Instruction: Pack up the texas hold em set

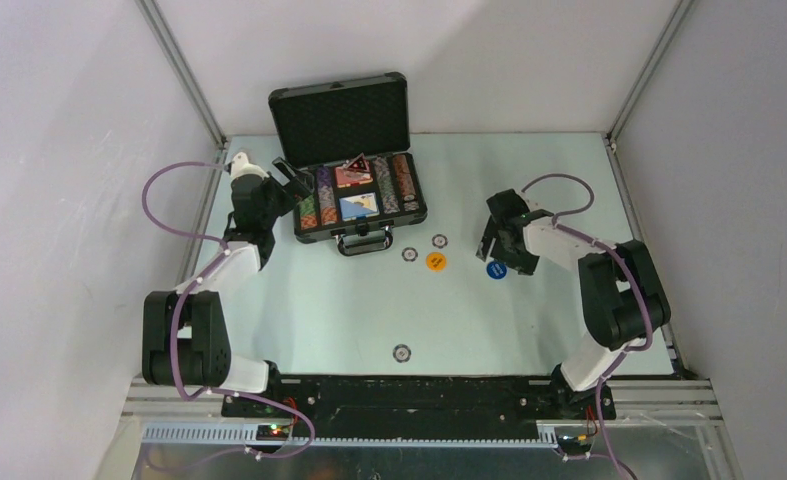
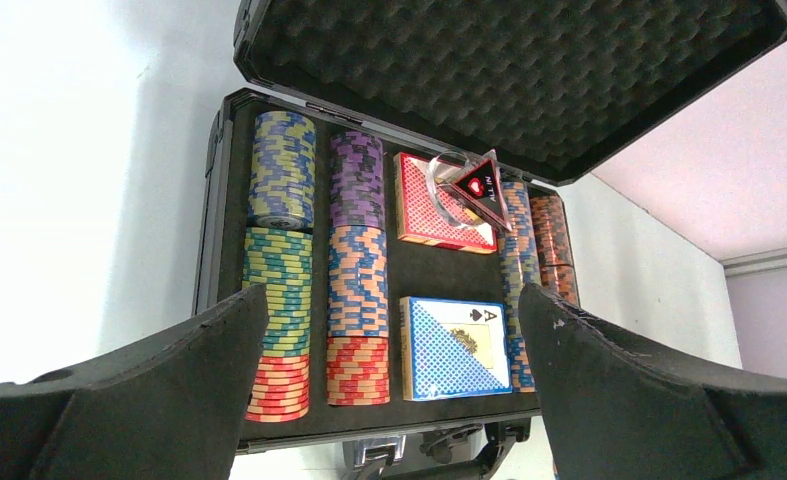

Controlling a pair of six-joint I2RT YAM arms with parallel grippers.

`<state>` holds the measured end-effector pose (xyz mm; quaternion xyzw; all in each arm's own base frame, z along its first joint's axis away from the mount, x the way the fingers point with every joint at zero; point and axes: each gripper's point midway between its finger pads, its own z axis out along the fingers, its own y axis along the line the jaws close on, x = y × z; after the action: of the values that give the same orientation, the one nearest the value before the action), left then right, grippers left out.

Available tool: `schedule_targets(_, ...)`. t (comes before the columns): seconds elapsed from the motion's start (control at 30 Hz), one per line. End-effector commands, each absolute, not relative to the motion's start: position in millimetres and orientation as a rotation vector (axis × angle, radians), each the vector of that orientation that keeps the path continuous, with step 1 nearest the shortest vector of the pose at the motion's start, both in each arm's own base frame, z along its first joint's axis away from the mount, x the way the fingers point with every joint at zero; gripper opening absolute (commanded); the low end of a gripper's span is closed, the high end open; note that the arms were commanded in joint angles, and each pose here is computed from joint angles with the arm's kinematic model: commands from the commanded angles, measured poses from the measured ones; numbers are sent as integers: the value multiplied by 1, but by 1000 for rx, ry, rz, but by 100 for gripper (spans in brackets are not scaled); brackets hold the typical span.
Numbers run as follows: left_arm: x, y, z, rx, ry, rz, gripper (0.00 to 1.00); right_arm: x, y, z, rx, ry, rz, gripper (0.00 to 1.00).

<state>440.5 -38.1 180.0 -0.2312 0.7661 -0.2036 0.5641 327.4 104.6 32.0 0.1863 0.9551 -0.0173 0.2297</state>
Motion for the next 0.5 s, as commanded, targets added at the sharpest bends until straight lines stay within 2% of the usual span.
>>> schedule_targets(0.0,452,-40,207,-512,1739,-499,100,332,107,40,544,2594,50,88)
schedule_targets(0.47,453,-47,210,-478,1745,-489,100,328,107,19,505,2659,23,81)
